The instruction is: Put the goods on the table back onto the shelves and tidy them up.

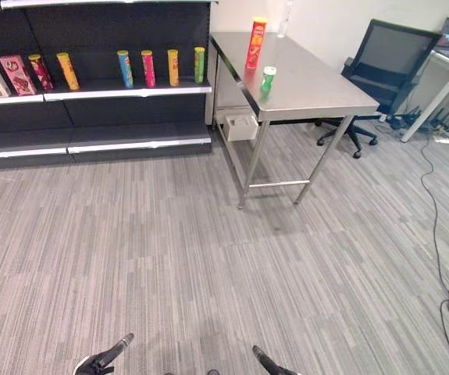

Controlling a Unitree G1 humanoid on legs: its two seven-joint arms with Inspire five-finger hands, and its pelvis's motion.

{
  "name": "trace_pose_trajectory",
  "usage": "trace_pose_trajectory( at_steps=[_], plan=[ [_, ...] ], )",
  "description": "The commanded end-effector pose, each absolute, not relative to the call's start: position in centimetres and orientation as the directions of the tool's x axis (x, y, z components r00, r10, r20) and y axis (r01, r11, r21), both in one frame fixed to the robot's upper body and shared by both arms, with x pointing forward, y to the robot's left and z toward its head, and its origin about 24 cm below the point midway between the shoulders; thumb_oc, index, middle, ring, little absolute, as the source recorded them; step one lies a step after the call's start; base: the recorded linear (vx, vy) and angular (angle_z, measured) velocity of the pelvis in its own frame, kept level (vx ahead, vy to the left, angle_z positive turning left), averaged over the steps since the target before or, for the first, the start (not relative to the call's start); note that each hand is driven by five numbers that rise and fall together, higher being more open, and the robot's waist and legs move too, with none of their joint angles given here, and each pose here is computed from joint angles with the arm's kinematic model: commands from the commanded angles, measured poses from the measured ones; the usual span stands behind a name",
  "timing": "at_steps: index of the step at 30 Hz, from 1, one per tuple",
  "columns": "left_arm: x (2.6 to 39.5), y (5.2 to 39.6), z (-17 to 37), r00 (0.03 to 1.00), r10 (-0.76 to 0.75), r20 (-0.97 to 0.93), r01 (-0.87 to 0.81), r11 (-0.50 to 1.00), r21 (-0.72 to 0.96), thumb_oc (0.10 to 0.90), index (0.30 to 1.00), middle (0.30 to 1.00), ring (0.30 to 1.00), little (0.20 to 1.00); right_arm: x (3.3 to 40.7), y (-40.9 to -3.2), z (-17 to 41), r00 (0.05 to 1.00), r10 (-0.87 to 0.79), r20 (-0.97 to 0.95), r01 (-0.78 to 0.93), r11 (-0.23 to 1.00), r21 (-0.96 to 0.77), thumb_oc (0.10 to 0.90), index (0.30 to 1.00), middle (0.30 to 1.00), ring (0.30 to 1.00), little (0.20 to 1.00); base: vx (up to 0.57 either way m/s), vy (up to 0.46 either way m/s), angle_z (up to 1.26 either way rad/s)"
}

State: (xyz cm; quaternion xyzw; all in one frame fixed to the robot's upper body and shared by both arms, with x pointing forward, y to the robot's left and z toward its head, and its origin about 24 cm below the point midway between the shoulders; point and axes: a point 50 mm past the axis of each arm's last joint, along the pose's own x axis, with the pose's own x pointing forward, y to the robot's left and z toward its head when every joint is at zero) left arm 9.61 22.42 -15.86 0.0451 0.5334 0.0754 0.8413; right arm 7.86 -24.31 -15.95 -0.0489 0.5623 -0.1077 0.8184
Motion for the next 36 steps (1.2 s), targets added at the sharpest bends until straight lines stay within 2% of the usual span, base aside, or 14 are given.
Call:
trace_pose_trajectory(
  at_steps=[1,8,18,25,31,36],
  plan=[
    [12.6,23.0,-14.9,0.513,0.191,-0.837,-0.081,0.981,0.174,0.8,0.9,0.9,0.9,0.9,10.6,-25.9,-14.8,0.433,-0.279,-0.857,0.146,0.96,-0.239,0.8,0.9,0.9,0.9,0.9,0.0,-0.001,0.04],
    [12.5,23.1,-14.9,0.5,0.201,-0.842,-0.081,0.979,0.186,0.8,0.9,0.9,0.9,0.9,10.7,-25.9,-14.8,0.435,-0.278,-0.857,0.133,0.961,-0.244,0.8,0.9,0.9,0.9,0.9,-0.01,-0.001,0.0],
    [11.0,24.1,-15.3,0.435,0.244,-0.867,-0.104,0.97,0.221,0.8,0.9,0.9,0.9,0.9,11.9,-25.5,-14.5,0.463,-0.261,-0.847,0.111,0.965,-0.237,0.8,0.9,0.9,0.9,0.9,-0.04,0.002,-0.12],
    [12.3,23.1,-15.0,0.488,0.226,-0.843,-0.113,0.974,0.195,0.8,0.9,0.9,0.9,0.9,12.2,-25.4,-14.3,0.483,-0.249,-0.84,0.075,0.967,-0.244,0.8,0.9,0.9,0.9,0.9,0.0,-0.018,0.03],
    [12.2,23.4,-15.0,0.477,0.238,-0.846,-0.147,0.971,0.19,0.8,0.9,0.9,0.9,0.9,12.9,-25.8,-13.9,0.502,-0.267,-0.823,0.069,0.961,-0.269,0.8,0.9,0.9,0.9,0.9,0.03,-0.088,0.2],
    [13.6,23.4,-14.4,0.525,0.238,-0.817,-0.183,0.969,0.164,0.8,0.9,0.9,0.9,0.9,13.5,-26.4,-13.5,0.524,-0.284,-0.803,0.092,0.956,-0.278,0.8,0.9,0.9,0.9,0.9,-0.03,-0.095,0.22]
  ],
)
